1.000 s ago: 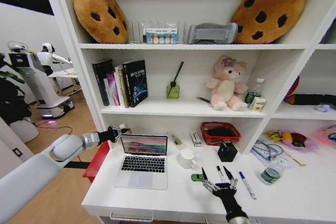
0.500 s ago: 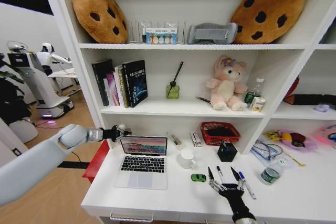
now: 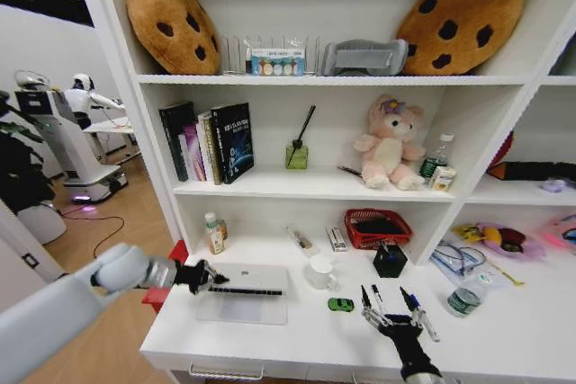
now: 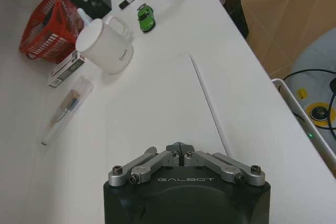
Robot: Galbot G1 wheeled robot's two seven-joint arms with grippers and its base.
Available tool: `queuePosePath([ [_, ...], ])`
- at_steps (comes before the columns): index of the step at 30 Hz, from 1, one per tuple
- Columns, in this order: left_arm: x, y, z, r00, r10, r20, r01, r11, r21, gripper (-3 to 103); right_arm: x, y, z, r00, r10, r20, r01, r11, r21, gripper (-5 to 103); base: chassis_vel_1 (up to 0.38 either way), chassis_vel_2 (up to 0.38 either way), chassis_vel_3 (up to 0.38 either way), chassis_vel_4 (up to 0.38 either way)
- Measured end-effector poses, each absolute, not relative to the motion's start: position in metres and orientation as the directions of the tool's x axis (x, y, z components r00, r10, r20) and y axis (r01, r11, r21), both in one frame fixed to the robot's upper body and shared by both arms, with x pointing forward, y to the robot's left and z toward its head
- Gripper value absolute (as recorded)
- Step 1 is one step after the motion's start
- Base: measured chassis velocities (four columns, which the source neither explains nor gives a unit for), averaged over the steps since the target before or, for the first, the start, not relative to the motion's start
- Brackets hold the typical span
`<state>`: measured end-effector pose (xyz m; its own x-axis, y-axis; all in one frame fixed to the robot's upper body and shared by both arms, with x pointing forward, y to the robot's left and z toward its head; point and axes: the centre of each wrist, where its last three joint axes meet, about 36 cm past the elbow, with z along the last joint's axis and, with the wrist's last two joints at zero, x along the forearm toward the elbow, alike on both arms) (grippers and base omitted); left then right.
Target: Organize the objects on the table.
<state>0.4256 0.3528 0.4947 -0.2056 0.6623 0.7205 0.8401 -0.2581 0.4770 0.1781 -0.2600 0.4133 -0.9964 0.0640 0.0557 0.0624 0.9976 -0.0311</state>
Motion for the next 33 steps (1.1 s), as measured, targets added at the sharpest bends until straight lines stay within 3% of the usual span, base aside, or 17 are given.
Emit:
queuePosePath([
  [6,0.42,0.357,0.484,-0.217,0.671,0.709,0.847,-0.232,0.478,0,0.18,-0.259,0.414,-0.996,0.072,0.054,0.07,0.997,-0.03,100,0.0,0.0,0.0,0.0],
  [7,0.421,0.361,0.481,-0.256,0.686,0.681,0.847,-0.179,0.5,0,0.181,-0.26,0.415,-0.996,0.074,0.052,0.072,0.997,-0.029,100,0.0,0.0,0.0,0.0],
  [8,0.422,0.367,0.476,-0.342,0.709,0.617,0.842,-0.06,0.536,0,0.181,-0.26,0.416,-0.996,0.077,0.051,0.075,0.997,-0.027,100,0.0,0.0,0.0,0.0],
  [9,0.422,0.367,0.476,-0.342,0.709,0.617,0.842,-0.06,0.536,0,0.181,-0.26,0.416,-0.996,0.077,0.051,0.075,0.997,-0.027,100,0.0,0.0,0.0,0.0],
  [10,0.42,0.376,0.467,-0.436,0.722,0.538,0.852,0.139,0.505,0,0.182,-0.262,0.418,-0.995,0.083,0.051,0.082,0.996,-0.019,100,0.0,0.0,0.0,0.0],
  [11,0.417,0.38,0.463,-0.477,0.719,0.506,0.848,0.226,0.479,0,0.183,-0.263,0.42,-0.995,0.085,0.052,0.084,0.996,-0.015,100,0.0,0.0,0.0,0.0],
  [13,0.416,0.382,0.461,-0.504,0.714,0.487,0.84,0.274,0.468,0,0.183,-0.264,0.42,-0.995,0.086,0.054,0.085,0.996,-0.013,100,0.0,0.0,0.0,0.0],
  [14,0.408,0.384,0.456,-0.597,0.682,0.422,0.792,0.42,0.443,4,0.183,-0.265,0.422,-0.994,0.093,0.058,0.093,0.996,-0.005,100,0.0,0.0,0.0,0.0],
  [15,0.408,0.384,0.456,-0.597,0.682,0.422,0.792,0.42,0.443,4,0.183,-0.265,0.422,-0.994,0.093,0.058,0.093,0.996,-0.005,100,0.0,0.0,0.0,0.0],
  [16,0.396,0.379,0.45,-0.677,0.644,0.356,0.734,0.552,0.396,9,0.184,-0.267,0.423,-0.993,0.097,0.061,0.097,0.995,-0.004,100,0.0,0.0,0.0,0.0],
  [17,0.396,0.379,0.45,-0.677,0.644,0.356,0.734,0.552,0.396,9,0.184,-0.267,0.423,-0.993,0.097,0.061,0.097,0.995,-0.004,100,0.0,0.0,0.0,0.0],
  [19,0.375,0.368,0.448,-0.795,0.539,0.277,0.605,0.736,0.304,19,0.188,-0.268,0.425,-0.994,0.093,0.054,0.094,0.996,0.008,100,0.0,0.0,0.0,0.0],
  [20,0.375,0.368,0.448,-0.795,0.539,0.277,0.605,0.736,0.304,19,0.188,-0.268,0.425,-0.994,0.093,0.054,0.094,0.996,0.008,100,0.0,0.0,0.0,0.0],
  [21,0.359,0.36,0.448,-0.86,0.442,0.254,0.499,0.833,0.239,30,0.191,-0.268,0.427,-0.995,0.088,0.048,0.089,0.996,0.023,100,0.0,0.0,0.0,0.0],
  [27,0.311,0.35,0.468,-0.962,0.206,0.18,0.231,0.964,0.129,52,0.195,-0.268,0.432,-0.997,0.069,0.041,0.07,0.997,0.031,100,0.0,0.0,0.0,0.0],
  [28,0.311,0.35,0.468,-0.962,0.206,0.18,0.231,0.964,0.129,52,0.195,-0.268,0.432,-0.997,0.069,0.041,0.07,0.997,0.031,100,0.0,0.0,0.0,0.0],
  [33,0.25,0.337,0.481,-0.984,0.08,0.16,0.094,0.993,0.079,74,0.19,-0.267,0.432,-0.997,0.052,0.051,0.053,0.998,0.027,100,0.0,0.0,0.0,0.0],
])
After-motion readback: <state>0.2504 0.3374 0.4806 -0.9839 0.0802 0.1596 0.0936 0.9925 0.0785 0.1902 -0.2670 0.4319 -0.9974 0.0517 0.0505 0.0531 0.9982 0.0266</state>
